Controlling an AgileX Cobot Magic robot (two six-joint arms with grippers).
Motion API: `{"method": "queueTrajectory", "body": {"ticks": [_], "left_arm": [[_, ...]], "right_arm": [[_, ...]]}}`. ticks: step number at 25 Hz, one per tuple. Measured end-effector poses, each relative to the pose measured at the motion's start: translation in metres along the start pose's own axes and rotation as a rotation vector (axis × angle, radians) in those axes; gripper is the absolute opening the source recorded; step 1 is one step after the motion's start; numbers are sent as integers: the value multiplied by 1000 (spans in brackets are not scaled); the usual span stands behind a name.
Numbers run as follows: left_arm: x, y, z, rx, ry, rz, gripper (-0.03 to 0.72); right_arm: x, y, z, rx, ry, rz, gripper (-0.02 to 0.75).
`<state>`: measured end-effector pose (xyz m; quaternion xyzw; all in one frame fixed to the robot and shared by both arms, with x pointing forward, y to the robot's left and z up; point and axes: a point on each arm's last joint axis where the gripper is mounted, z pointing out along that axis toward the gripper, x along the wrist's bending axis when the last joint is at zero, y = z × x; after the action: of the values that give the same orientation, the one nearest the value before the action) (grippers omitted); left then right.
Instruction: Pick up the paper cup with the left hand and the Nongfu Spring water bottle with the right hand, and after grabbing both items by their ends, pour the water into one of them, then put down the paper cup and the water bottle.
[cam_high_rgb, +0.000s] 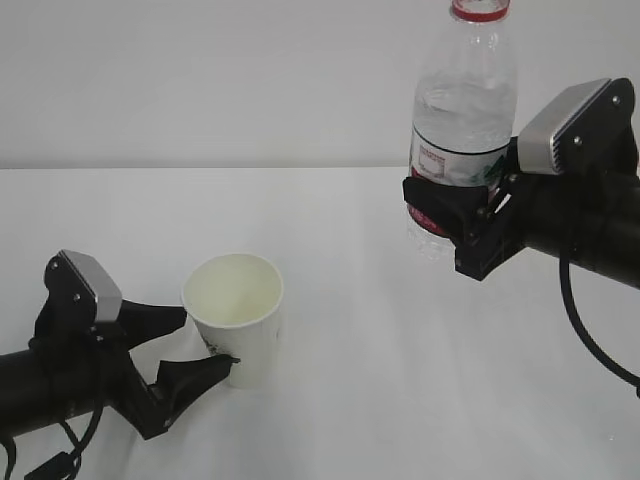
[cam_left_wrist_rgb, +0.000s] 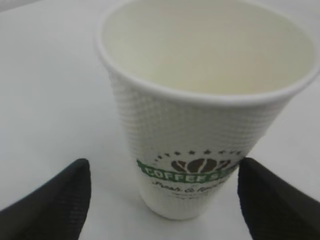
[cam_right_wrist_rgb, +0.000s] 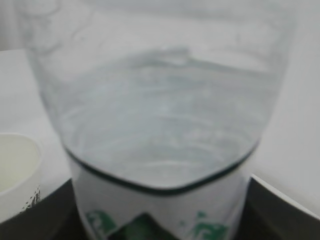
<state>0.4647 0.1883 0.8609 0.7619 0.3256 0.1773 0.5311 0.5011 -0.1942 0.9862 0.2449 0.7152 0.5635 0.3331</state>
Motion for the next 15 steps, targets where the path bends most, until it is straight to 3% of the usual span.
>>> {"method": "queueTrajectory", "body": {"ticks": [15], "left_arm": [[-1,6,9,-20,-75,-3,691]], "right_arm": [[0,0,0,0,-1,1,470]]}}
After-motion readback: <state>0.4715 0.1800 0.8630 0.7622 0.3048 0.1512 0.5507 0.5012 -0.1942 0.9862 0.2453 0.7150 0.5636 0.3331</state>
